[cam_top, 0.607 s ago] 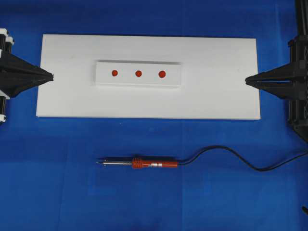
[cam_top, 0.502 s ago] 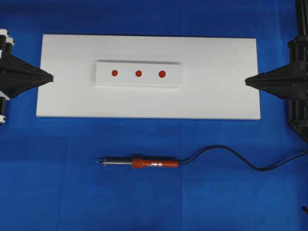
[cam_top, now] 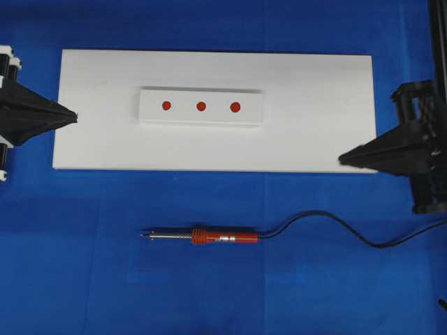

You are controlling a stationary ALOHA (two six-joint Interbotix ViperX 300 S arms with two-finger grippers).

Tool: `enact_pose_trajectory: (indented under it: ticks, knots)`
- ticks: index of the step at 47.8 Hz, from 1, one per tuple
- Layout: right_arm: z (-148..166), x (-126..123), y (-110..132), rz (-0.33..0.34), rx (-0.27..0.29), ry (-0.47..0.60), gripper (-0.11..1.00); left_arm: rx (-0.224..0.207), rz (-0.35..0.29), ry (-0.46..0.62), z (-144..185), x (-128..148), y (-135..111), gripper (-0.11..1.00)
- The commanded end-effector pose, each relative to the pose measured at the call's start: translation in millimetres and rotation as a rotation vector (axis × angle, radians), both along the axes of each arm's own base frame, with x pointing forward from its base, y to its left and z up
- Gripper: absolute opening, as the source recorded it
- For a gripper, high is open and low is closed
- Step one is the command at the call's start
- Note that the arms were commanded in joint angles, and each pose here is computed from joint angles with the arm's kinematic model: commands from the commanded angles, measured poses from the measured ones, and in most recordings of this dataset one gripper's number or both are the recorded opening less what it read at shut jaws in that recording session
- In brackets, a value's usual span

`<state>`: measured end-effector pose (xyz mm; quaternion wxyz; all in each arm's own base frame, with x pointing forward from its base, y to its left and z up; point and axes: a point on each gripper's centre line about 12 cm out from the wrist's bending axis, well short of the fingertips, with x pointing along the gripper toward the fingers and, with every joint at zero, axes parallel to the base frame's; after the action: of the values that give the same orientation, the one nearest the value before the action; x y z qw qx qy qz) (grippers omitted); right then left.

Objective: Touch the tip of the soldering iron to the mark.
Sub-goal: 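Move the right gripper down toward the red-handled soldering iron, then close the right gripper around the soldering iron's red handle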

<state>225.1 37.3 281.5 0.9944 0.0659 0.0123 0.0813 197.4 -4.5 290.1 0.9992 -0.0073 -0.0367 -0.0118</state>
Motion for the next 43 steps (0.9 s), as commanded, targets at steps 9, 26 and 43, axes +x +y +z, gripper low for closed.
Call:
enact_pose_trajectory:
  ticks: [9,26,43]
  knots:
    - [-9,39,23,0.058,0.034,0.061,0.34,0.003,0.012,-0.009,2,1,2,0.0]
    - [-66,120,49,0.024,0.093,0.273,0.85,0.005,0.02,-0.003,-1,0,4,0.0]
    - [-138,171,76,-0.044,0.179,0.363,0.85,0.003,0.02,0.006,-6,-1,4,0.0]
